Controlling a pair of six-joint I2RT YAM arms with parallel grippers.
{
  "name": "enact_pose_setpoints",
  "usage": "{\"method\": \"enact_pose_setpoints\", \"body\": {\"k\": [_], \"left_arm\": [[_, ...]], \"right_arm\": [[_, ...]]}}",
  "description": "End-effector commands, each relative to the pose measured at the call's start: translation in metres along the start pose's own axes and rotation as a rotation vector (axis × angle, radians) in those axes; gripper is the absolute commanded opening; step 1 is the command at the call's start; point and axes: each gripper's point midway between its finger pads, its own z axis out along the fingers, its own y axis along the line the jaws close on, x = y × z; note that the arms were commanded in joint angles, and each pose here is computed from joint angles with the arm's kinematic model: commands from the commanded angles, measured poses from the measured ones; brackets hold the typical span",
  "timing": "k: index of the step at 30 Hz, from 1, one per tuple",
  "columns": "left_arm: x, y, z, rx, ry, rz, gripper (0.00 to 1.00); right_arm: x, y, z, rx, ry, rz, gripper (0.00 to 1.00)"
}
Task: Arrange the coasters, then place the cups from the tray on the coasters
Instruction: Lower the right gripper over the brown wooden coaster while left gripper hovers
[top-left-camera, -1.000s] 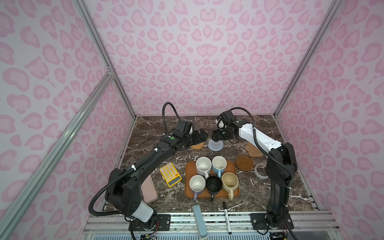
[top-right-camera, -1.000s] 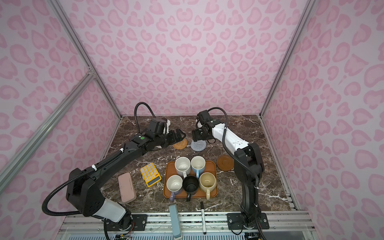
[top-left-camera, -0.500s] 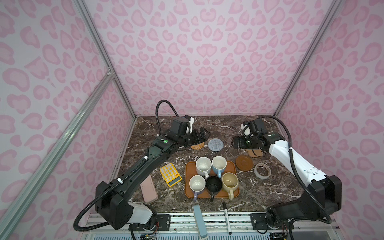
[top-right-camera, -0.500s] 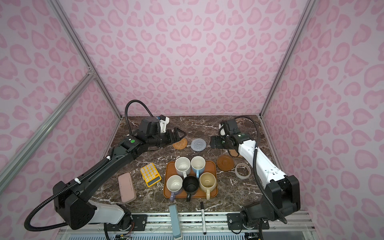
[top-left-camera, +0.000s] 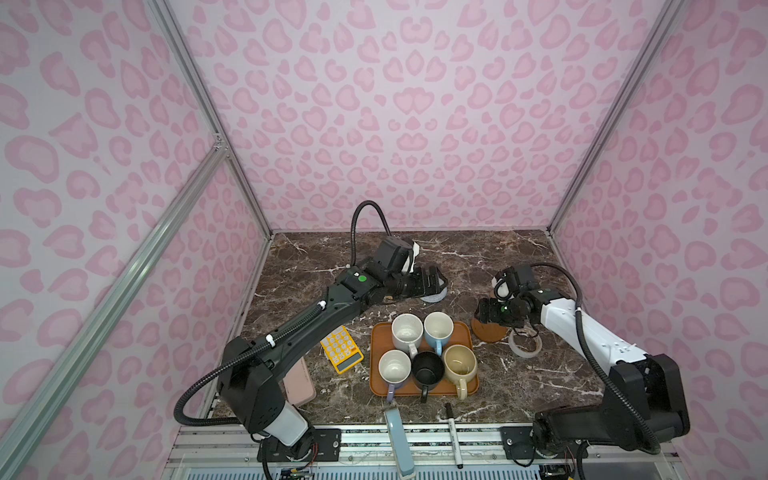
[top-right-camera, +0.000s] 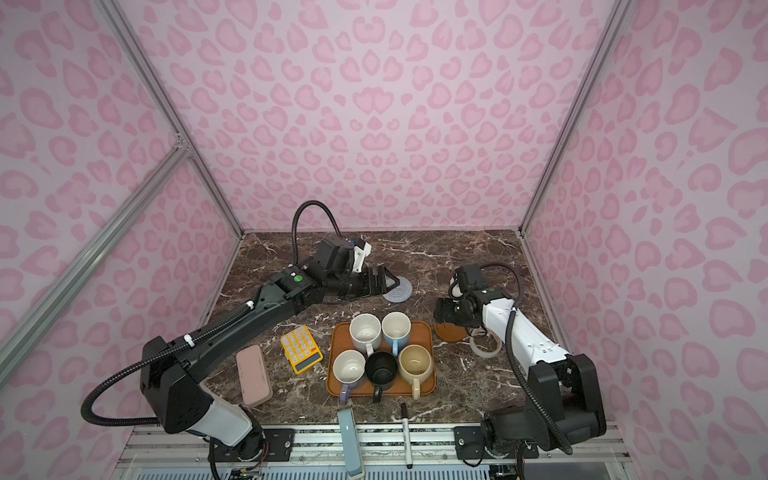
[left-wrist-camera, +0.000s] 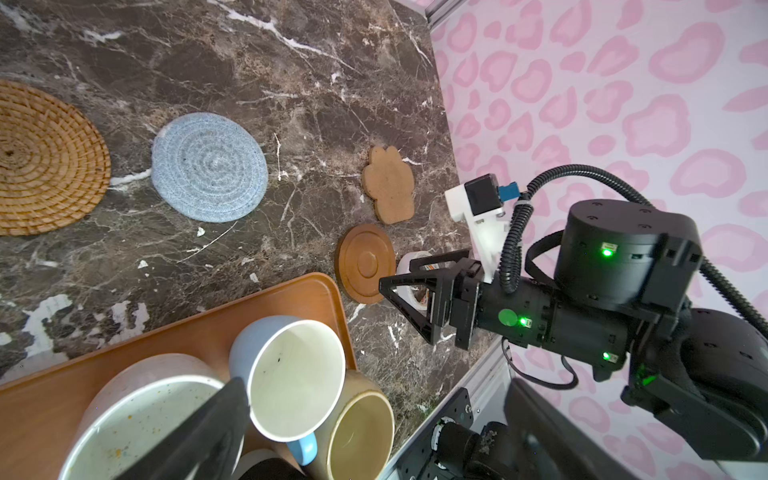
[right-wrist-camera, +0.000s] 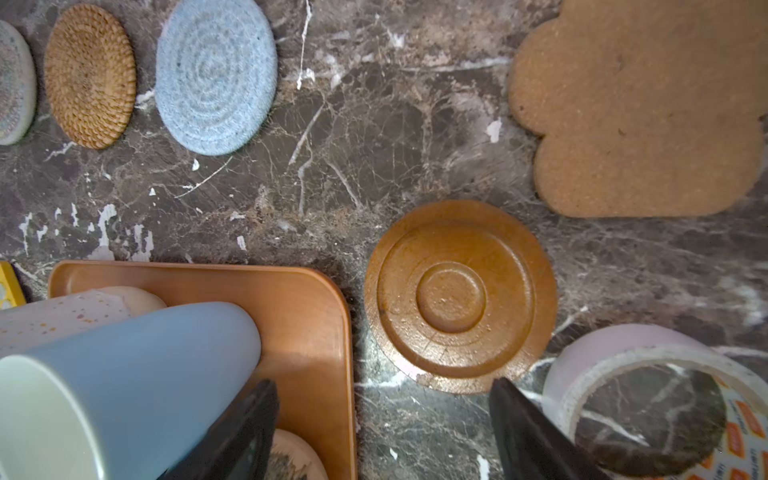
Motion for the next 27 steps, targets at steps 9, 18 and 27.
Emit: {"method": "enact_pose_setpoints", "body": {"k": [9,18,27], "left_arm": [[0.003,-0.006,0.026,-0.039,0.035,0.033,0.98],[0.006,-0.005,0.044,-0.047,0.086,0.029,0.98],[0.005,-0.002,0.046,-0.058,0.077,0.023,0.98]], "right_arm": [[0.008,-0.011,0.032,0.028,0.027,-0.002,0.64],[0.019,-0.013,0.055,0.043,0.077,-0.024,0.6],[0.022,-0.009,0.067,0.071,0.105,-0.057,0.54]]}}
